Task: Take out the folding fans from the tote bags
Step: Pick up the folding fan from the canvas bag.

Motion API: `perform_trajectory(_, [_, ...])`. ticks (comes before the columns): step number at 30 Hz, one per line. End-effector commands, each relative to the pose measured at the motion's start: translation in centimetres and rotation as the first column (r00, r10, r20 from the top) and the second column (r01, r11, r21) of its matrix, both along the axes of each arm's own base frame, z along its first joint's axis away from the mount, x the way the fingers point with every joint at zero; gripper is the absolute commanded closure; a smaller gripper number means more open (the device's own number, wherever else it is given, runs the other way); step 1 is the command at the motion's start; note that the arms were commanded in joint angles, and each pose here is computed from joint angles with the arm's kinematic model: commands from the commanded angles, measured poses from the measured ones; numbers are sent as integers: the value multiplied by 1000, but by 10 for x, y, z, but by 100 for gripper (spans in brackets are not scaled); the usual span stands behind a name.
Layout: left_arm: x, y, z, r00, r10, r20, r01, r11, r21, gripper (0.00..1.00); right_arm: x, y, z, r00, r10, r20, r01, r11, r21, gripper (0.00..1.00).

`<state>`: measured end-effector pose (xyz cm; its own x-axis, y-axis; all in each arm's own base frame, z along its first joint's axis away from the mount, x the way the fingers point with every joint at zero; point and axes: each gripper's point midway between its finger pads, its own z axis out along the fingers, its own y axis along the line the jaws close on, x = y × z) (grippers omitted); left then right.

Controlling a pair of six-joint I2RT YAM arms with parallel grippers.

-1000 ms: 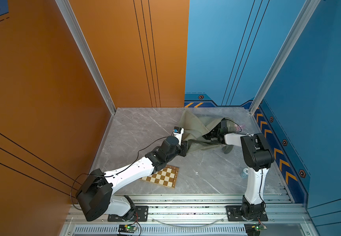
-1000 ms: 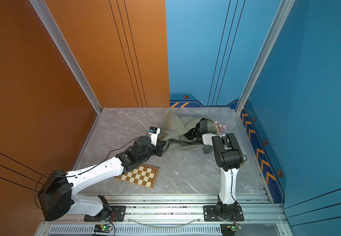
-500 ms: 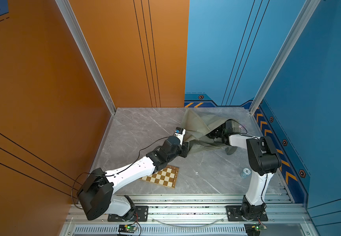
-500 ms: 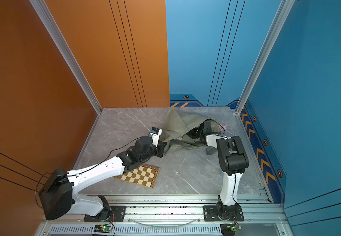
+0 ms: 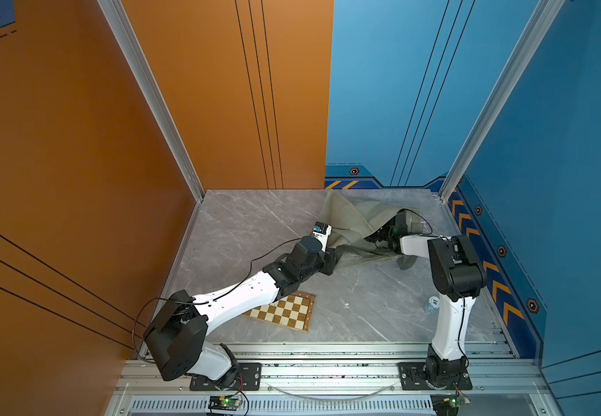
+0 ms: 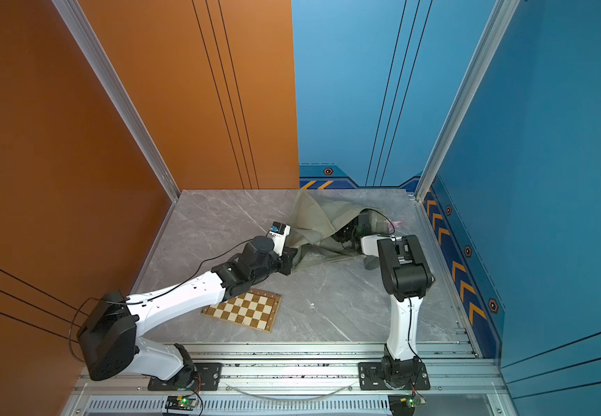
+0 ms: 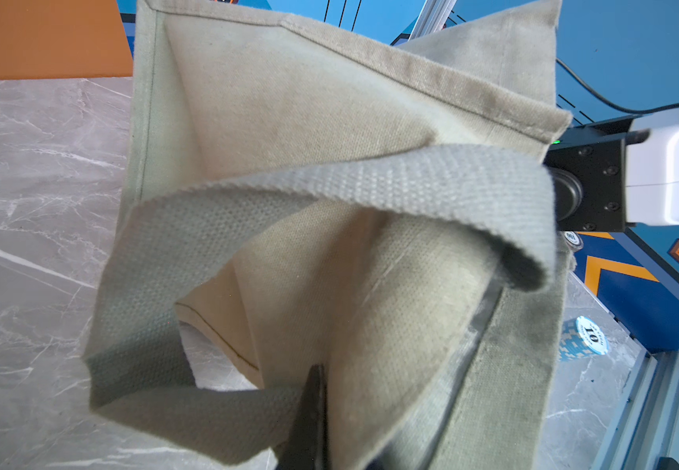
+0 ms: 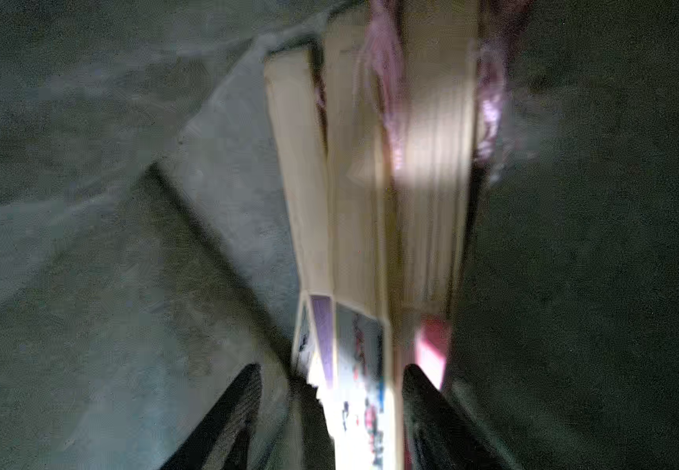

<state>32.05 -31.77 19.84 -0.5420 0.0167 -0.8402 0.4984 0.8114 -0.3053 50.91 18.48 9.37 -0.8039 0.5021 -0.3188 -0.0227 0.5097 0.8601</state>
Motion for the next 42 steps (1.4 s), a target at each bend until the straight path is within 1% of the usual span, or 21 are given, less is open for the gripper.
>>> perform_trajectory(1, [-5,3,-14,998,-31,-53,34,998,52,100,17,-22,-4,997,-72,12,73,994,-85,42])
perform_trajectory(3, [-4,2,-14,998,-35,-53,38,998,49,100,15,-22,-8,998,-66,-4,65,992,-111,42])
perform_trajectory(5, [-2,0,-13,998,-41,-53,43,998,44,100,14,-21,-7,998,-59,-7,58,993,-104,42])
perform_trajectory(7, [0,-2,-13,997,-49,-57,51,998,43,100,13,-17,-21,998,-47,-38,44,995,-93,43])
perform_trajectory(12, [3,-8,-11,996,-64,-55,66,997,41,100,13,-1,-20,1000,-10,-24,8,996,-84,45])
perform_trajectory(17, [-2,-11,-19,995,-73,-74,78,995,61,100,10,9,-25,999,10,-30,-12,997,-80,47])
perform_trajectory(26, [-7,-9,-22,994,-72,-81,77,995,68,100,7,35,-18,998,67,12,-66,997,-28,48])
perform_trajectory(31, [-8,-7,-23,994,-69,-83,74,995,66,100,8,50,-7,994,86,60,-90,994,57,47])
perform_trajectory(32, [-8,-7,-22,994,-70,-82,75,995,67,100,9,52,-9,995,87,52,-91,994,62,47])
perform_trajectory(36, [-10,-4,-19,994,-67,-81,73,995,70,100,5,58,-31,996,92,-17,-92,996,-13,47])
perform_trajectory(38, [-11,-1,-19,995,-63,-81,69,995,73,100,3,59,-39,995,91,-36,-92,996,-21,47])
perform_trajectory(39, [-12,0,-19,995,-60,-80,66,995,75,100,3,60,-41,995,92,-41,-93,995,-23,48])
perform_trajectory(42, [-12,5,-17,996,-46,-72,51,996,76,100,4,60,-44,995,91,-47,-92,996,-14,58])
